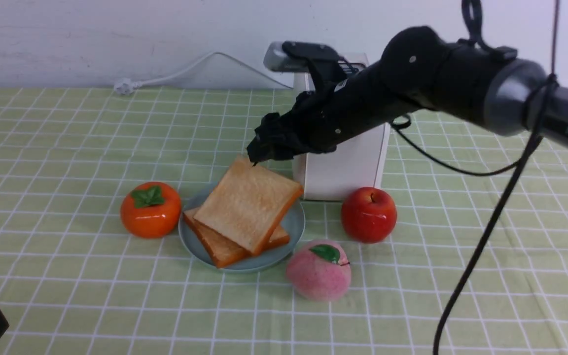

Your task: Take toasted bread from bread machine on green coffee tablecloth place on plate.

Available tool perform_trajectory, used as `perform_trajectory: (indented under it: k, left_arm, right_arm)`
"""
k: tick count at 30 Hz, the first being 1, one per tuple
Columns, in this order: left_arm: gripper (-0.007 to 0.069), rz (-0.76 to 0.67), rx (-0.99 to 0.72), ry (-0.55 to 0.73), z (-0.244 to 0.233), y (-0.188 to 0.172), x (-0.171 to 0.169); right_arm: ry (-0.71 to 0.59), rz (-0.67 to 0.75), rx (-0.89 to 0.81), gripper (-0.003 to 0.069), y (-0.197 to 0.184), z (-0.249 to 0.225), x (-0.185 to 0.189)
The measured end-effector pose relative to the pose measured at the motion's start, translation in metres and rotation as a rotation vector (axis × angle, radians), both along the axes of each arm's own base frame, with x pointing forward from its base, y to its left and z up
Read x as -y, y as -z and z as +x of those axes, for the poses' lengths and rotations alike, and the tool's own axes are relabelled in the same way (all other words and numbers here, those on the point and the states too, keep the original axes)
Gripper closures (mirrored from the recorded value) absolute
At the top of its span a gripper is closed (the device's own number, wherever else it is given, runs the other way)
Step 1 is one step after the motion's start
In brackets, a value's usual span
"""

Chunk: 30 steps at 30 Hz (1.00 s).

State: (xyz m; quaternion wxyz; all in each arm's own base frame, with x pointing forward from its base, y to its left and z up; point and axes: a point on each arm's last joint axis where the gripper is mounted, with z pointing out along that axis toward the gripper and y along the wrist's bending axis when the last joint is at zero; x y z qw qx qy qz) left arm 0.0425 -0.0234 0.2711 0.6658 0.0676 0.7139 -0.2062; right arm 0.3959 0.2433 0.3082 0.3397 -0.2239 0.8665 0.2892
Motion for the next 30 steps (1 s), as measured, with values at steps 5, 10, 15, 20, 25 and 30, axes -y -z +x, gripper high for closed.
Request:
perform_trajectory:
  k: [5, 10, 15, 20, 25, 30]
  left_arm:
    - [0.0622, 0.000, 0.000, 0.000, 0.000, 0.000, 0.000]
    - [0.0617, 0.000, 0.000, 0.000, 0.000, 0.000, 0.000]
    - [0.0617, 0.005, -0.012, 0.005, 0.000, 0.001, 0.000]
    - [0.0638, 0.006, -0.014, 0.006, 0.000, 0.001, 0.000]
    - [0.0638, 0.005, -0.013, 0.005, 0.000, 0.001, 0.000]
    - [0.0638, 0.005, -0.013, 0.005, 0.000, 0.001, 0.000]
  right_arm:
    - [-0.007, -0.042, 0.100, 0.0274, -0.052, -0.026, 0.018]
    - [0.016, -0.141, 0.162, 0.0464, -0.126, -0.090, 0.060]
    - [0.153, -0.261, 0.085, 0.0610, -0.138, -0.137, 0.100]
    - [0.259, -0.298, -0.020, 0.0649, -0.114, -0.192, 0.136]
    - [0.346, -0.223, -0.068, 0.0648, -0.086, -0.247, 0.165]
    - [0.405, -0.149, -0.039, 0.0648, -0.050, -0.288, 0.187]
